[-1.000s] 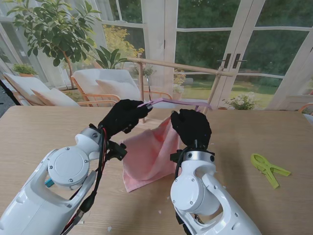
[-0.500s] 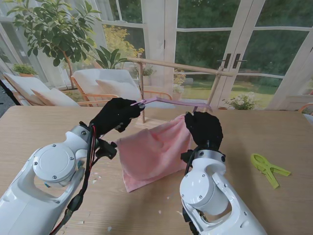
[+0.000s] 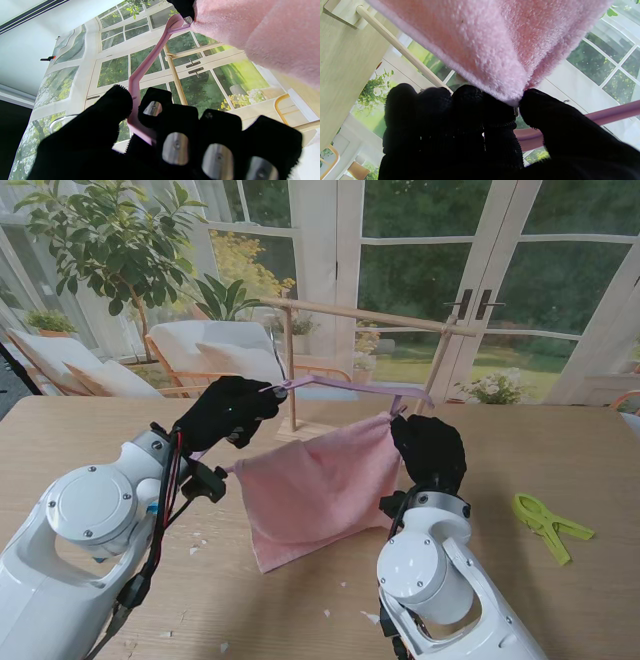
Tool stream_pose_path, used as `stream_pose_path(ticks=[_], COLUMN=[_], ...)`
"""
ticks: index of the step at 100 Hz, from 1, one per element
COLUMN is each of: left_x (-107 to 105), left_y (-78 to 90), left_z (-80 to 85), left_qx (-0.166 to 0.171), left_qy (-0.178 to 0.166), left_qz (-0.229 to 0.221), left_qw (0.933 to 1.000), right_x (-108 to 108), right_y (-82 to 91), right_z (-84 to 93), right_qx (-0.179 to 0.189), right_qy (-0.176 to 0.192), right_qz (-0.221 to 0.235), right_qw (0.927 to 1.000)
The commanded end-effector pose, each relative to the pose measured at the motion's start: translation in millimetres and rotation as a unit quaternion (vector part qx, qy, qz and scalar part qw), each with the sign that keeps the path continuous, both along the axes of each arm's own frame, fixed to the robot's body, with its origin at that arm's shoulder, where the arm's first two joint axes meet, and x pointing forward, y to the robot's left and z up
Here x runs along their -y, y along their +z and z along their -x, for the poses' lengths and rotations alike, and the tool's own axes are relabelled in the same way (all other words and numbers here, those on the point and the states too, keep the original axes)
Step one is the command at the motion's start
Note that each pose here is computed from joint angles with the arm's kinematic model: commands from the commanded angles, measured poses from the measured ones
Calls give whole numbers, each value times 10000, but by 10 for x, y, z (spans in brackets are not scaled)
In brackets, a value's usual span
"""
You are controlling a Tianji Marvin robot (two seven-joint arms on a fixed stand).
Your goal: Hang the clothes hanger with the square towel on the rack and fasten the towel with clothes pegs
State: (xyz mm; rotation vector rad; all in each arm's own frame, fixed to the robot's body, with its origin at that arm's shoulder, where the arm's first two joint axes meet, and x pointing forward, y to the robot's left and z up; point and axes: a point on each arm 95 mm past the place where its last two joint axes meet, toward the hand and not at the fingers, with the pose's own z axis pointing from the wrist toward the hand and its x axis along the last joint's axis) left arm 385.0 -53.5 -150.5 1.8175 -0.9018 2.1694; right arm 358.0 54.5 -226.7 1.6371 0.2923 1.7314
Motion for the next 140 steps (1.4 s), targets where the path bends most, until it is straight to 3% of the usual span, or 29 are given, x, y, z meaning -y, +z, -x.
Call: stream_pose_path(ticks=[1,49,78,98,140], left_x=[12,-13,-86,-159,-202], left_y=[71,239,357,428,487], left_z=[21,-33,-122,-190,-210], left_qx=[33,145,409,494,519], left_qy=[-74,-41,-180,-401,-805], left_qz=[28,-17,-232,-242,-130], left_qw=[10000,9999,9987,9977,9953], right_x=[-15,48,257,397,394], right_y=[-64,-159,-187,-241,-333], right_z=[17,158,292,280,176], right_qx=[-103,4,94,-24,-417], right_qy=[86,336,256,331,953], right_qz=[10,364,499,558,943], right_qw=[9999,9988,9984,9979,9901])
